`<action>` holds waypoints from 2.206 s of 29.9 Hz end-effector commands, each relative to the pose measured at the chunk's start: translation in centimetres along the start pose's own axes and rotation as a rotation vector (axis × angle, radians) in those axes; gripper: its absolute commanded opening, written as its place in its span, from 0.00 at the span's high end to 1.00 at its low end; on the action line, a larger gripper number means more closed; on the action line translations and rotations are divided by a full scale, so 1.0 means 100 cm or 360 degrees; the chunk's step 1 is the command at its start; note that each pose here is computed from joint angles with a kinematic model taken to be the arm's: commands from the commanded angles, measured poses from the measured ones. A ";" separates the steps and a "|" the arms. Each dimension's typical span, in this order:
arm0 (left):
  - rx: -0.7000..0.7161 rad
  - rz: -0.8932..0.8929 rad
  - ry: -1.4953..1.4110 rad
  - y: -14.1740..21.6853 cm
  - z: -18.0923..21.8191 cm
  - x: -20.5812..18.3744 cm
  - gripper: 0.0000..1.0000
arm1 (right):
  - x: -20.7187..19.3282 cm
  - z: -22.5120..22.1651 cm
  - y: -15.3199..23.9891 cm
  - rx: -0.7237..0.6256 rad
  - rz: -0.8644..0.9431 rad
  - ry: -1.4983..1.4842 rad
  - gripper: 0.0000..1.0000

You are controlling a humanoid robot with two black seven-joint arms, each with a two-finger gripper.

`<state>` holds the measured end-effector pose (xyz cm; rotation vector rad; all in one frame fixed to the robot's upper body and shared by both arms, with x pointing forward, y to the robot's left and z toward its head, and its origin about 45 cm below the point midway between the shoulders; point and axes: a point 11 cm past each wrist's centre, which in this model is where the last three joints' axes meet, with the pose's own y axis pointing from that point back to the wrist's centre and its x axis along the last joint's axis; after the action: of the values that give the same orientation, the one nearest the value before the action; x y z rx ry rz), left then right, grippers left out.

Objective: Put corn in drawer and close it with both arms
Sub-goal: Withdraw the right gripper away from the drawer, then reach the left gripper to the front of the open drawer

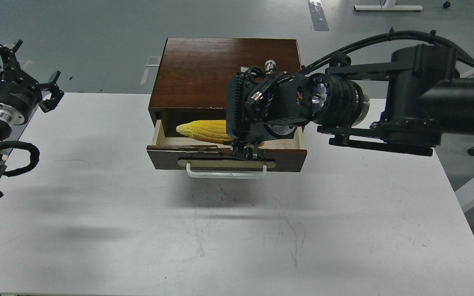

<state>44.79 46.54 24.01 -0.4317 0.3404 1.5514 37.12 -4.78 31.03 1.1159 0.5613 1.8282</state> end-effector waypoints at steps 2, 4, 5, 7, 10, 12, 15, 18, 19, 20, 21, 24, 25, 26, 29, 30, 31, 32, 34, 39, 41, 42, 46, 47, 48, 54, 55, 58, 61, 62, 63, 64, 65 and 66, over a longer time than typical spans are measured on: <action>-0.0023 0.0008 -0.0006 0.000 0.008 0.003 0.02 | -0.005 0.005 0.003 -0.0017 -0.0008 -0.0028 0.19; -0.0028 0.0005 -0.0005 -0.001 0.010 0.002 0.02 | -0.006 0.010 0.005 -0.0033 -0.0005 -0.0042 0.19; -0.0032 0.0004 -0.0003 -0.001 0.010 0.001 0.02 | -0.003 0.018 0.008 -0.0064 0.0022 -0.0068 0.19; -0.0038 0.0002 -0.0002 -0.002 0.013 0.001 0.02 | 0.004 0.031 0.013 -0.0104 0.0077 -0.0140 0.17; -0.0028 -0.0048 -0.0010 -0.009 0.015 -0.011 0.03 | 0.016 0.060 0.025 -0.0151 0.0198 -0.0378 0.05; -0.0014 -0.0131 -0.0036 -0.015 0.018 -0.028 0.05 | 0.016 0.085 0.039 -0.0163 0.0301 -0.0656 0.04; 0.0003 -0.0219 -0.0188 -0.021 0.029 -0.040 0.11 | 0.005 0.110 0.054 -0.0184 0.0389 -0.0955 0.02; 0.0004 -0.0379 -0.0331 -0.034 0.041 -0.074 0.15 | -0.014 0.134 0.074 -0.0185 0.0506 -0.1310 0.02; 0.0004 -0.0412 -0.0352 -0.037 0.042 -0.082 0.15 | -0.018 0.138 0.079 -0.0182 0.0530 -0.1383 0.01; 0.0000 -0.0447 -0.0374 -0.039 0.044 -0.090 0.16 | -0.024 0.142 0.085 -0.0186 0.0549 -0.1452 0.00; -0.0006 -0.0484 -0.0399 -0.042 0.048 -0.099 0.18 | -0.028 0.145 0.089 -0.0181 0.0571 -0.1516 0.00; -0.0049 -0.0717 -0.0540 -0.053 0.064 -0.155 0.31 | -0.065 0.161 0.112 -0.0210 0.0658 -0.1857 0.00; -0.0069 -0.0823 -0.0602 -0.056 0.070 -0.180 0.35 | -0.083 0.164 0.115 -0.0215 0.0688 -0.1997 0.00; -0.0078 -0.0871 -0.0635 -0.057 0.072 -0.192 0.37 | -0.092 0.164 0.115 -0.0218 0.0697 -0.2062 0.00; -0.0098 -0.1120 -0.0821 -0.055 0.069 -0.249 0.51 | -0.134 0.172 0.122 -0.0278 0.0797 -0.2356 0.00; -0.0097 -0.1172 -0.0875 -0.053 0.066 -0.260 0.55 | -0.143 0.174 0.125 -0.0287 0.0832 -0.2432 0.00; -0.0107 -0.1257 -0.0960 -0.050 0.062 -0.277 0.63 | -0.158 0.176 0.128 -0.0293 0.0904 -0.2577 0.00; -0.0114 -0.1304 -0.1001 -0.047 0.059 -0.285 0.70 | -0.166 0.177 0.129 -0.0290 0.0949 -0.2660 0.00; -0.0145 -0.1437 -0.1119 -0.039 0.051 -0.306 0.86 | -0.189 0.179 0.133 -0.0281 0.1086 -0.2904 0.00; -0.0210 -0.1804 -0.1548 -0.002 0.028 -0.351 1.00 | -0.245 0.183 0.149 -0.0339 0.1396 -0.3339 0.00; -0.0266 -0.1994 -0.1708 0.023 0.015 -0.369 1.00 | -0.279 0.182 0.159 -0.0387 0.1675 -0.3586 0.00; -0.0274 -0.2044 -0.1748 0.029 0.011 -0.374 1.00 | -0.288 0.179 0.161 -0.0396 0.1746 -0.3651 0.00; -0.0299 -0.2259 -0.1964 0.060 -0.008 -0.385 1.00 | -0.327 0.164 0.167 -0.0358 0.2161 -0.3951 0.00; -0.0291 -0.2295 -0.1999 0.065 -0.013 -0.386 1.00 | -0.332 0.160 0.166 -0.0348 0.2213 -0.3990 0.00; -0.0267 -0.2365 -0.2067 0.074 -0.024 -0.385 1.00 | -0.343 0.150 0.162 -0.0328 0.2304 -0.4073 0.00; -0.0179 -0.2590 -0.2316 0.100 -0.066 -0.376 1.00 | -0.375 0.102 0.127 -0.0210 0.2610 -0.4397 0.00; -0.0163 -0.2646 -0.2360 0.106 -0.076 -0.375 1.00 | -0.380 0.092 0.121 -0.0200 0.2656 -0.4445 0.00; -0.0172 -0.2775 -0.2503 0.122 -0.093 -0.372 1.00 | -0.390 0.078 0.116 -0.0220 0.2716 -0.4505 0.00; -0.0154 -0.2931 -0.2658 0.141 -0.114 -0.362 1.00 | -0.395 0.074 0.114 -0.0245 0.2729 -0.4520 0.00; -0.0122 -0.2988 -0.2774 0.144 -0.126 -0.351 1.00 | -0.398 0.073 0.116 -0.0272 0.2734 -0.4520 0.00; -0.0113 -0.3033 -0.2900 0.146 -0.134 -0.342 1.00 | -0.400 0.072 0.117 -0.0290 0.2744 -0.4518 0.00; -0.0111 -0.3047 -0.2961 0.145 -0.137 -0.338 1.00 | -0.400 0.073 0.117 -0.0287 0.2749 -0.4517 0.00; -0.0109 -0.3061 -0.3009 0.146 -0.140 -0.334 1.00 | -0.400 0.074 0.119 -0.0287 0.2756 -0.4512 0.00; -0.0094 -0.3090 -0.3075 0.147 -0.144 -0.327 1.00 | -0.400 0.074 0.119 -0.0284 0.2763 -0.4513 0.00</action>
<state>31.22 9.65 27.78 0.6317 -1.2424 -0.3635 45.85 -45.61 24.82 -1.8943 1.8739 0.5789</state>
